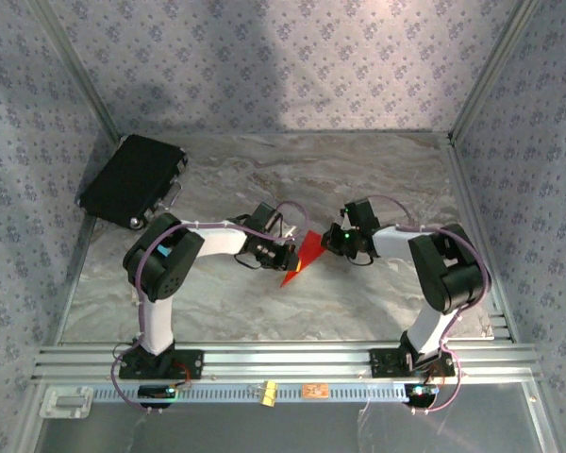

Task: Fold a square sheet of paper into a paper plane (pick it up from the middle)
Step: Fold the wing for the fifth time at the center of the table.

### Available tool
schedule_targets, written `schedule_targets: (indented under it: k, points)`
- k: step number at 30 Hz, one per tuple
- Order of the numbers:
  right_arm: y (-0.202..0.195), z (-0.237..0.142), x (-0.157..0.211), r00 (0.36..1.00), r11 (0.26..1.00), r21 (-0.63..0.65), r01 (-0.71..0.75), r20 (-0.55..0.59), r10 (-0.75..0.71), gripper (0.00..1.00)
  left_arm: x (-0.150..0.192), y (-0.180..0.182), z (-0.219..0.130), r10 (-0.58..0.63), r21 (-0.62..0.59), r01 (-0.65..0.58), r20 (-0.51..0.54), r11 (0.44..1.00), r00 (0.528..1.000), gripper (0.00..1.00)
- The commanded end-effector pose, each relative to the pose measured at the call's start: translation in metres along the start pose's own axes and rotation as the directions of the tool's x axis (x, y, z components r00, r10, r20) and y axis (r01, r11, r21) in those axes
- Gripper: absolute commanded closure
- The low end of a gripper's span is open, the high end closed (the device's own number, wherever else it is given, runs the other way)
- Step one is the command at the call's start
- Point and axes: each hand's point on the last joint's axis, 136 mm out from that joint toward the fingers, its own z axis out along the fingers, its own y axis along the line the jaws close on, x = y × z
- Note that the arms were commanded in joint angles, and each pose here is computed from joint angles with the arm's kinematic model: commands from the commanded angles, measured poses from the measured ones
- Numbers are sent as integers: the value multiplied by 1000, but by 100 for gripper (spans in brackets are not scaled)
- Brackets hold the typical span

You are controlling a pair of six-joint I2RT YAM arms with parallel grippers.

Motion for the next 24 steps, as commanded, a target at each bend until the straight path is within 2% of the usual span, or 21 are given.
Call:
schedule_targets:
  k: [1,9,16,24]
  points:
    - [-22,8,13,999,997,76,-21,-40,24,95,18,6,-3,-48,-47,45,-57,998,997,100]
    - [-32,9,19,998,995,96,-32,-42,36,95,-16,-40,-29,33,16,-33,31,999,999,98]
    - [-34,10,22,998,994,103,-39,-44,43,95,-18,-57,-12,55,75,-53,-22,996,998,96]
    - [-35,9,25,998,994,105,-39,-49,45,95,-11,-21,18,9,-33,-12,-88,999,996,95]
